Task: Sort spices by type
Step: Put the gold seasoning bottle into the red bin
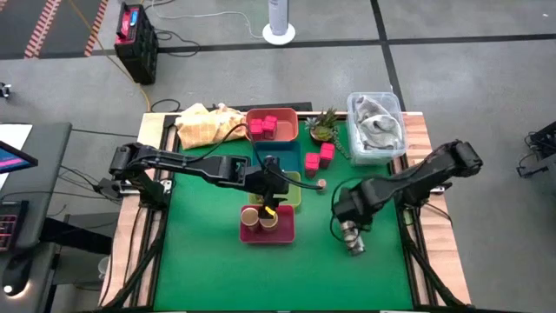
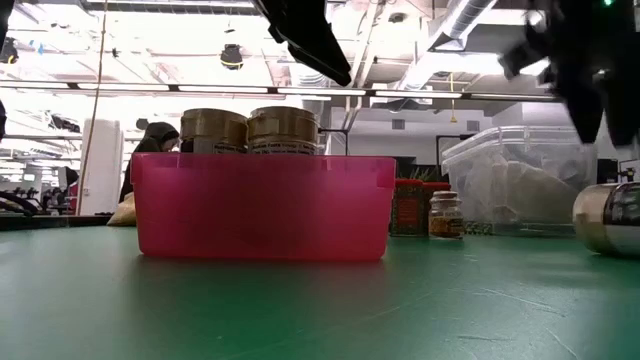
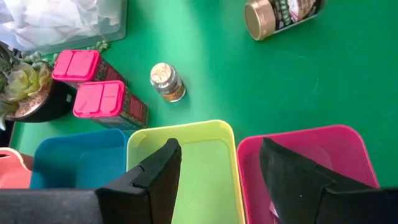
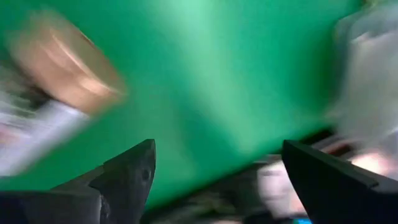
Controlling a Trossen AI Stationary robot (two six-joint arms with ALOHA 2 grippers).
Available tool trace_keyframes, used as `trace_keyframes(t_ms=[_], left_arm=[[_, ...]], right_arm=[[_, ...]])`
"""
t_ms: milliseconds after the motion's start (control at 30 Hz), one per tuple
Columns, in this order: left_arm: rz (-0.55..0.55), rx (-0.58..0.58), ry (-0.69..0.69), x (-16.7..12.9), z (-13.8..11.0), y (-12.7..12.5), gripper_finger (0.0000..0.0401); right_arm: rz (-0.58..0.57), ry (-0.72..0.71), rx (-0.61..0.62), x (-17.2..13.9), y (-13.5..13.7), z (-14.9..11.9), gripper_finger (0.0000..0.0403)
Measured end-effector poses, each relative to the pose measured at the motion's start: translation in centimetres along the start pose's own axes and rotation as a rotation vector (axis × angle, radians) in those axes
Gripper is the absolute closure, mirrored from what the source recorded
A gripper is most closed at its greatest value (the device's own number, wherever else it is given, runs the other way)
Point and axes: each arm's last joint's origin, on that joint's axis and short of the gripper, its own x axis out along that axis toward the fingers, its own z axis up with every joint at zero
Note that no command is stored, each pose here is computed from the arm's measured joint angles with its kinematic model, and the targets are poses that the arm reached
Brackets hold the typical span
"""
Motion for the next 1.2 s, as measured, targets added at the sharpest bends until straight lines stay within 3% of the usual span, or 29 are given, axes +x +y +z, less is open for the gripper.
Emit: trace_keyframes(t_ms=[133, 233, 467, 700, 1000, 1100, 1200], left_arm=[[-0.002, 0.009, 0.020, 0.0, -0.2, 0.0, 0.0195], [0.002, 0.041, 0.030, 0.0, -0.3, 0.0, 0.0195], [0.046, 0.145, -0.077, 0.5, 0.2, 0.1, 0.0195], [0.035, 0.229, -0.118, 2.5, -1.7, -0.7, 0.0196], [-0.137, 0.259, -0.173, 3.0, -3.5, -2.2, 0.0196], [-0.197, 0.239, -0.206, 2.9, -4.6, -2.8, 0.0196], [-0.290, 0.194, -0.315, 2.9, -5.3, -3.5, 0.0196]], right_arm=[[0.241, -0.050, 0.205, -1.8, 0.8, 0.0, 0.0031], [0.312, -0.030, 0.264, -1.9, 1.7, 0.1, 0.0031], [0.288, 0.039, 0.397, -0.8, 2.8, 0.8, 0.0031], [0.296, 0.008, 0.463, 0.9, 4.0, 1.2, 0.0031], [0.245, 0.057, 0.659, 4.1, 4.9, -0.6, 0.0031], [0.281, 0.044, 0.697, 4.6, 5.5, -0.9, 0.0031], [0.294, 0.041, 0.720, 5.2, 5.8, -1.0, 0.0031]])
